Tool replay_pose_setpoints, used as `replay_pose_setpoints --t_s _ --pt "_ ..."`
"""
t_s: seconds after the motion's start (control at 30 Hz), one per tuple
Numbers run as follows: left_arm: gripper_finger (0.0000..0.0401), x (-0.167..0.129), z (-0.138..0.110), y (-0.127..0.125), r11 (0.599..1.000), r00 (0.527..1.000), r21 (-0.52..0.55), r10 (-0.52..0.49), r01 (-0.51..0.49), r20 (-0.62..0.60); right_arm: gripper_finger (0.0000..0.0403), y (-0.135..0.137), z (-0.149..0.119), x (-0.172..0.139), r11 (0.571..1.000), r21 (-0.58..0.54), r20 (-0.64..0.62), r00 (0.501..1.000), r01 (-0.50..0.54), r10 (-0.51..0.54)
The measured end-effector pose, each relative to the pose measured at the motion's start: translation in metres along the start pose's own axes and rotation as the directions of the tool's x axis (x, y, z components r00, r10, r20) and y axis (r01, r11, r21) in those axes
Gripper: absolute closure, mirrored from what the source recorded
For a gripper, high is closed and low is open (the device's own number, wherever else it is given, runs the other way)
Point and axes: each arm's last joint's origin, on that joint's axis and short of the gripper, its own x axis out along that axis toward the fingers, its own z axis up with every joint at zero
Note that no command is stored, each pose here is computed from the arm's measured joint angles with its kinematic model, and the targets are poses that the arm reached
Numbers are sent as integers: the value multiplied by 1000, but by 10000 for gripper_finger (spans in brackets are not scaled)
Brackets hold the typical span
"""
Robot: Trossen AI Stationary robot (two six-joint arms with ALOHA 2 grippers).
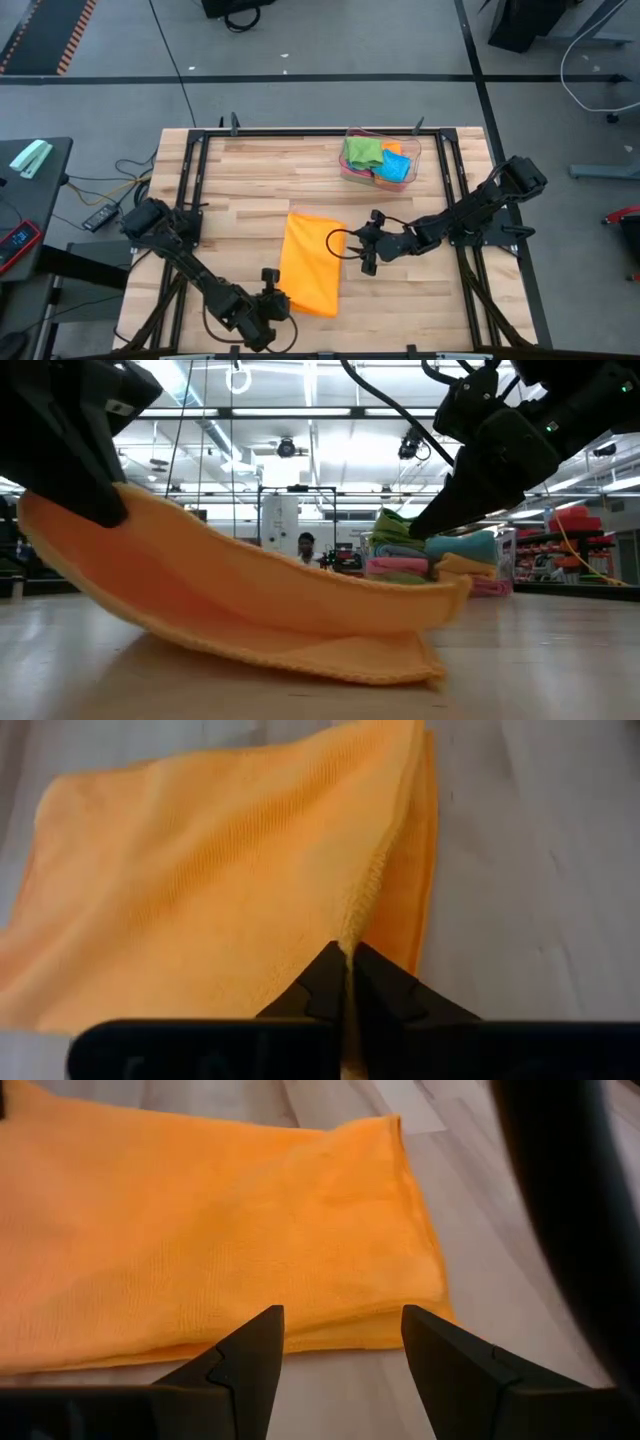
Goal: Fold microfiber towels
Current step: Fold the yellow towel
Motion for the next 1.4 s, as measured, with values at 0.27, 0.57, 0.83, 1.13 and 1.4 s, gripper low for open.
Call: replay_pose_setpoints --t_s 0.27,0.57,0.83,1.13,1.4 --pt "392 -1 -9 -2 996 999 -83 21 -24 -43 190 0 0 0 1000 15 0 1000 -1 1" --pt "382 -15 -20 -14 994 998 -87 67 -68 -8 190 3 -1 -2 1000 23 0 1000 -11 11" --pt "370 -22 -28 -19 993 997 -92 70 -73 -27 190 3 -1 -2 999 32 0 1000 -12 12" --pt "263 -24 -34 -17 991 993 -108 69 -79 -93 190 4 -2 -2 999 50 0 1000 -16 16" --pt "236 -44 -10 -24 1000 999 -13 -23 22 -44 190 4 -2 -2 998 55 0 1000 -16 16"
